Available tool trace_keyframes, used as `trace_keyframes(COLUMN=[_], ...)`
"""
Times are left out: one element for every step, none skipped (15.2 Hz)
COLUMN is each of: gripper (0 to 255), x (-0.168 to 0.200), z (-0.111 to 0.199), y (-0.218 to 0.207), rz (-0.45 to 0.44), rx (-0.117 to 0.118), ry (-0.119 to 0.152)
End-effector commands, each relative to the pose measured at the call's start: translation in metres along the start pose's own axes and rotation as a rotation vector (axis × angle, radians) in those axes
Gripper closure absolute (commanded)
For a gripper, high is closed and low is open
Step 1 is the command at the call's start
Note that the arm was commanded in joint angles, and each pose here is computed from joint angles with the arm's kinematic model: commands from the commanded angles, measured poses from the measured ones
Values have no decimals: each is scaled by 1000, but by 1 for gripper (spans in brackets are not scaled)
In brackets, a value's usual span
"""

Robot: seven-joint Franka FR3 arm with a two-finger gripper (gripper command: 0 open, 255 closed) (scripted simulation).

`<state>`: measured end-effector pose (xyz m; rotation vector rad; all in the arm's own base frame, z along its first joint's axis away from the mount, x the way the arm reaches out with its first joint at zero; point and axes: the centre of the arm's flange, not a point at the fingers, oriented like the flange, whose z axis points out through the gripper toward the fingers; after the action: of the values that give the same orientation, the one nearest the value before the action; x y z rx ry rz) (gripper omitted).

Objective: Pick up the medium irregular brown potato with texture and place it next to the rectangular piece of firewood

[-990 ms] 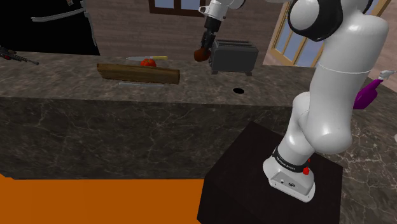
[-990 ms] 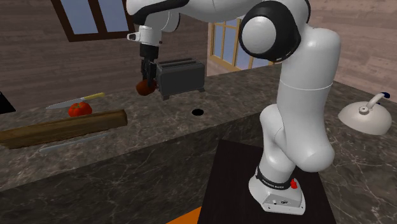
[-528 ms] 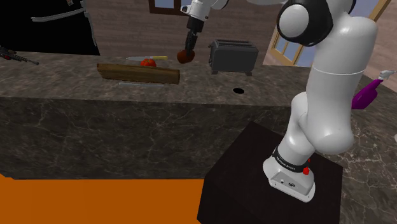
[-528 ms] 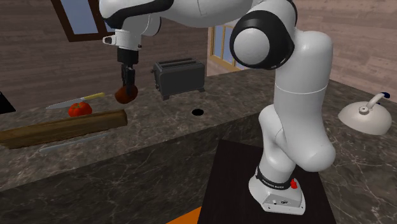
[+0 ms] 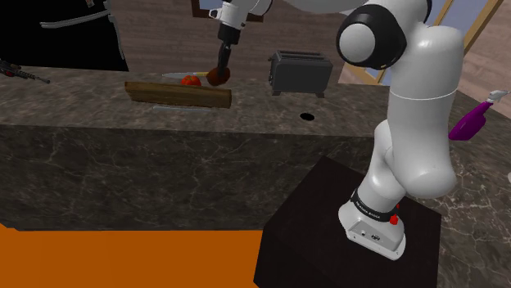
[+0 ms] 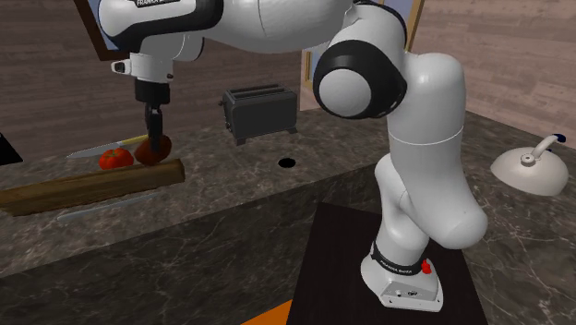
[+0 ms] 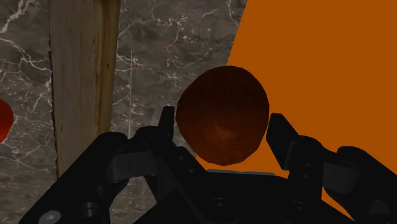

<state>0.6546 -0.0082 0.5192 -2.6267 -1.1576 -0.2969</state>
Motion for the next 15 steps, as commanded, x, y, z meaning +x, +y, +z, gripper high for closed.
trace_keyframes(gripper=[255, 255, 255, 255, 255, 255, 255, 255, 255, 255, 255, 255, 255, 255, 255], x=[1, -1, -2, -4, -5, -7, -8, -10, -11, -13, -14, -16, -17, -19, -20], z=[9, 14, 19, 24, 29, 34, 39, 44, 49, 54, 59, 64, 69, 74, 79], y=[1, 1, 2, 3, 4, 5, 5, 6, 7, 8, 8, 9, 10, 11, 12], rz=[1, 1, 1, 1, 1, 1, 1, 1, 1, 1, 1, 1, 1, 1, 1], rx=[0, 0, 0, 0, 0, 0, 0, 0, 0, 0, 0, 0, 0, 0, 0], ry=[1, 1, 1, 1, 1, 1, 1, 1, 1, 1, 1, 1, 1, 1, 1])
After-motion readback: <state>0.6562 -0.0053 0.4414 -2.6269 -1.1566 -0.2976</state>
